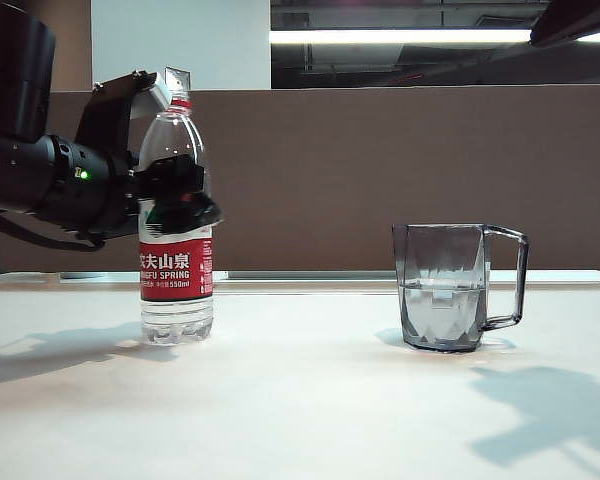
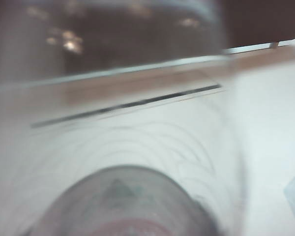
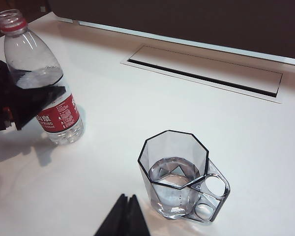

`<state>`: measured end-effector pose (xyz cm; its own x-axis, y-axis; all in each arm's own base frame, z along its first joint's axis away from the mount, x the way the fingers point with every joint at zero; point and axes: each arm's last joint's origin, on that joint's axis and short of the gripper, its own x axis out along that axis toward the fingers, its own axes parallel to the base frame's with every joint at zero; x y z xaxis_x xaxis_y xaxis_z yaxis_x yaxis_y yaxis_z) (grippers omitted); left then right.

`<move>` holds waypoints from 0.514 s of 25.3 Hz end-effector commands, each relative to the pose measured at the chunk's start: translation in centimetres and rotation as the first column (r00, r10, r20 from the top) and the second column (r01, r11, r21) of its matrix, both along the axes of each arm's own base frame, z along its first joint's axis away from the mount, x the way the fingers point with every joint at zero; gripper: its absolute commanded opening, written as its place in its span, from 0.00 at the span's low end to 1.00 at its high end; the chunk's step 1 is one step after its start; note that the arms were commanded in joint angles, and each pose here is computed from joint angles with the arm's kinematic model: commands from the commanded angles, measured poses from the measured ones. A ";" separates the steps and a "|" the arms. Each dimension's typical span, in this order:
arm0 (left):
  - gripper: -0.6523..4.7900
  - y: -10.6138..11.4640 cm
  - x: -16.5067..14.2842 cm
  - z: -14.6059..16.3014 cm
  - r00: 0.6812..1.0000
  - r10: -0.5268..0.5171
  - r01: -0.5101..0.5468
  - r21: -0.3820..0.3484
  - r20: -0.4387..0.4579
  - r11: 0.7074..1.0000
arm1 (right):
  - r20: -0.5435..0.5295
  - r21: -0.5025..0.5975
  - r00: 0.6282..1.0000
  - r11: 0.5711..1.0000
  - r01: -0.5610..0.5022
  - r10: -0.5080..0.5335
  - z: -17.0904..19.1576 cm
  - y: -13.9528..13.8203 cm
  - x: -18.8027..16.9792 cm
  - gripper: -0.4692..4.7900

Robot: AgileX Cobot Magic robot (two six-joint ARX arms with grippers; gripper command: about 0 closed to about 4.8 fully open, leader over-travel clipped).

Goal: Pick up the mineral water bottle with the left hand on the table and pour water into the mug until it's half full.

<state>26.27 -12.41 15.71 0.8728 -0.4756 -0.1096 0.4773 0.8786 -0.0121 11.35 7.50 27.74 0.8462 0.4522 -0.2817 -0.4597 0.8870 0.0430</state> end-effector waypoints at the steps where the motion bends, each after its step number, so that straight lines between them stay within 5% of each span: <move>1: 0.96 -0.1 0.0 0.3 1.000 -0.006 0.006 -0.013 0.018 1.000 | 0.020 0.009 1.000 1.000 0.000 0.000 0.3 0.0 0.0 0.07; 13: 0.96 0.3 -0.8 1.6 0.999 -0.006 0.006 0.011 -0.032 1.000 | 0.021 0.009 1.000 1.000 0.000 0.000 0.3 0.0 0.0 0.07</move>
<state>25.66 -12.13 17.31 0.8724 -0.4767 -0.1081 0.4783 0.8781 -0.0125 11.35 7.50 27.74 0.8464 0.4519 -0.2817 -0.4593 0.8872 0.0430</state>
